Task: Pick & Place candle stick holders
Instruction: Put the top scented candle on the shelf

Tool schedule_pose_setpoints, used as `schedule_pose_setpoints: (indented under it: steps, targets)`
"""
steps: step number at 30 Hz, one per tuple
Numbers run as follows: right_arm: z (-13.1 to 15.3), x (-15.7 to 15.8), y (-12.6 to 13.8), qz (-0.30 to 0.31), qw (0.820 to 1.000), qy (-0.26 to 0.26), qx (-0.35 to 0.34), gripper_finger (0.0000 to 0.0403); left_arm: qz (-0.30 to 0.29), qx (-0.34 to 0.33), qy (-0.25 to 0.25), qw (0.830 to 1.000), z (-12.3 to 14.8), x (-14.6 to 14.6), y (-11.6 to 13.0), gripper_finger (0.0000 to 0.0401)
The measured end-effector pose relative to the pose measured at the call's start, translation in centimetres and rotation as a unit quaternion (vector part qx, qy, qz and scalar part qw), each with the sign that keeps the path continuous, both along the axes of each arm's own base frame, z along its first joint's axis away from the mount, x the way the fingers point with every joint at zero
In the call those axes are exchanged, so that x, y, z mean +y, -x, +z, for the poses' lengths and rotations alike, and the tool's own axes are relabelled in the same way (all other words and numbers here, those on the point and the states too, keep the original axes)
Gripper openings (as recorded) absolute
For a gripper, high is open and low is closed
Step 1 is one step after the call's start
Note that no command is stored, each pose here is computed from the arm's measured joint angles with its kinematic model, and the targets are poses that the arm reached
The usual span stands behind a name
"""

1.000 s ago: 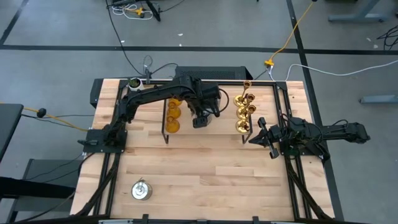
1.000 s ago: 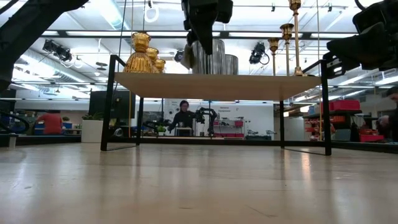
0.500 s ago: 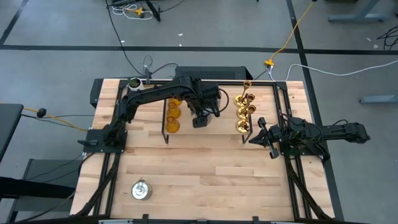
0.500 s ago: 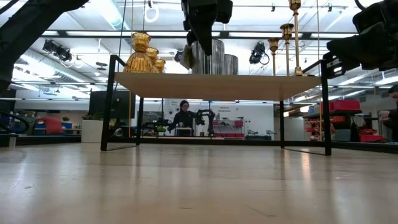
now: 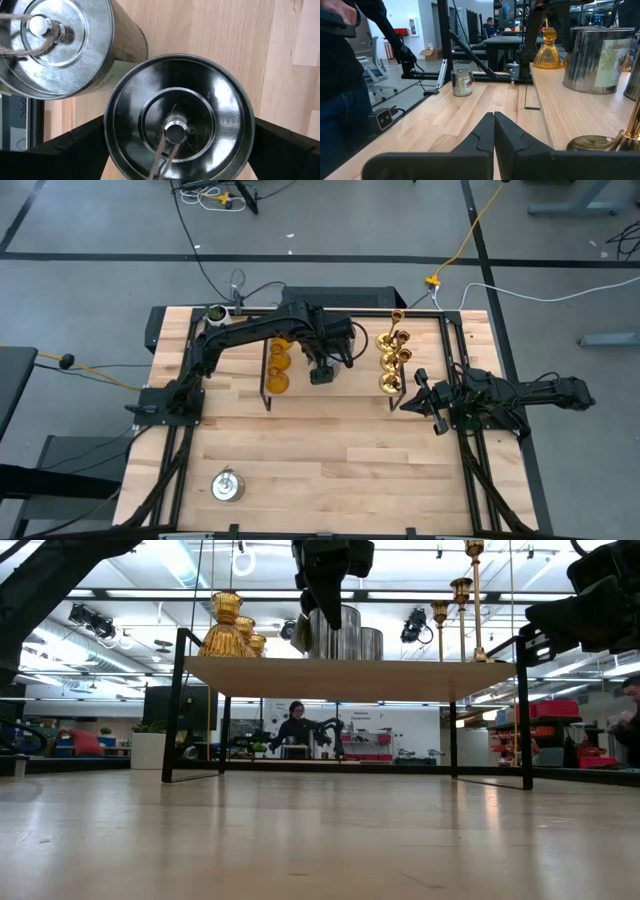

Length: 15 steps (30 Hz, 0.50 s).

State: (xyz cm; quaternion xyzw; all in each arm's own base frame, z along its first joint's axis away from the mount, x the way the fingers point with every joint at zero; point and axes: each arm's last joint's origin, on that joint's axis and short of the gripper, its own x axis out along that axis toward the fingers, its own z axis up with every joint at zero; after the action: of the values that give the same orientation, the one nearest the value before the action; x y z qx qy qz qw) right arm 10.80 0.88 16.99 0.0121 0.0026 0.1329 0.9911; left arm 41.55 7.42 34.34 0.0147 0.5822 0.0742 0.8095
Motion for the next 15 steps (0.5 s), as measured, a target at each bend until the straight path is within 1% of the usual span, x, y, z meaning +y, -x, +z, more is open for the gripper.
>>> schedule_pose_setpoints:
  steps: [15]
  targets:
    - [0.0, 0.0, 0.0, 0.0, 1.0, 0.0, 0.0, 0.0013, -0.001, 0.017, 0.003, 1.0, 0.46, -0.18, 0.74, 0.0399]
